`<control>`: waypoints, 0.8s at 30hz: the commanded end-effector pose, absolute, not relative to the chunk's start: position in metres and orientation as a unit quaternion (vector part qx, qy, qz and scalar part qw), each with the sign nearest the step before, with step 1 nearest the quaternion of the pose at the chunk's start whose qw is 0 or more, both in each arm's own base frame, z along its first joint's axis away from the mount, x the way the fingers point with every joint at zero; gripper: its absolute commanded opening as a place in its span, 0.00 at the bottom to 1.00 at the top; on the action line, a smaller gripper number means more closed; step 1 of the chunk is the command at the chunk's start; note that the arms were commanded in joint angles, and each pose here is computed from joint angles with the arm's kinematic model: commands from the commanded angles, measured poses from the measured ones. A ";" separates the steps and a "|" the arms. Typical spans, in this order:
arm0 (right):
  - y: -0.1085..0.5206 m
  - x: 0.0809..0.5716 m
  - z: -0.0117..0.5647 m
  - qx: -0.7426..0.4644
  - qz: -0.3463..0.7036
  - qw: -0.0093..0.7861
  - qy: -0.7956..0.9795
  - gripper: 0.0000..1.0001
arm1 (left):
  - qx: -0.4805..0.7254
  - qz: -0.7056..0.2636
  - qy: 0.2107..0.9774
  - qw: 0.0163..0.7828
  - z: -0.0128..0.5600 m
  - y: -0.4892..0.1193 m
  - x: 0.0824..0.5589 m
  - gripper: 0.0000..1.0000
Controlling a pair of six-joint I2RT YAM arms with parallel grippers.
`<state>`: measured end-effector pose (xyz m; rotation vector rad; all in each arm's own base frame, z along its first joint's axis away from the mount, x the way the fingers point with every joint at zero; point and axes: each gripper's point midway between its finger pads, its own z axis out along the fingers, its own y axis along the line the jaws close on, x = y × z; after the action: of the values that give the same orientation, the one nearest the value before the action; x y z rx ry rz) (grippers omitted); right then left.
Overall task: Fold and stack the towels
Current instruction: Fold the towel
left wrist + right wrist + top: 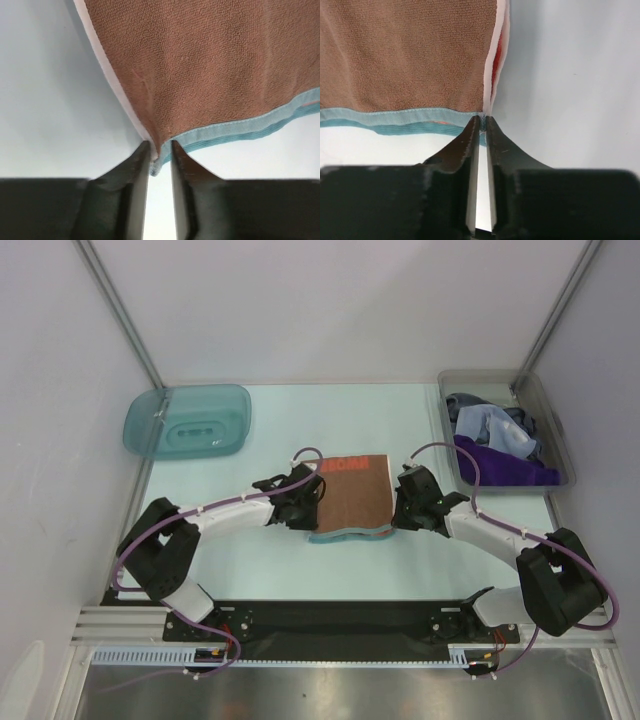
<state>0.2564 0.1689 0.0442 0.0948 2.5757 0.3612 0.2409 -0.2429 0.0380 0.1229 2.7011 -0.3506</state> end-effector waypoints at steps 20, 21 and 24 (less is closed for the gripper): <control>0.176 0.270 0.059 0.030 0.134 0.289 0.947 0.03 | 0.052 -0.113 0.969 0.215 0.047 -0.246 0.245 0.39; 0.176 0.270 0.060 0.030 0.132 0.290 0.948 0.16 | 0.050 -0.112 0.969 0.214 0.048 -0.245 0.244 0.39; 0.175 0.269 0.059 0.029 0.131 0.288 0.948 0.19 | 0.046 -0.107 0.968 0.223 0.054 -0.241 0.245 0.42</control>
<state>0.2584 0.1703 0.0473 0.0833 2.5690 0.3495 0.2362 -0.2348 0.0334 0.1392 2.7294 -0.2797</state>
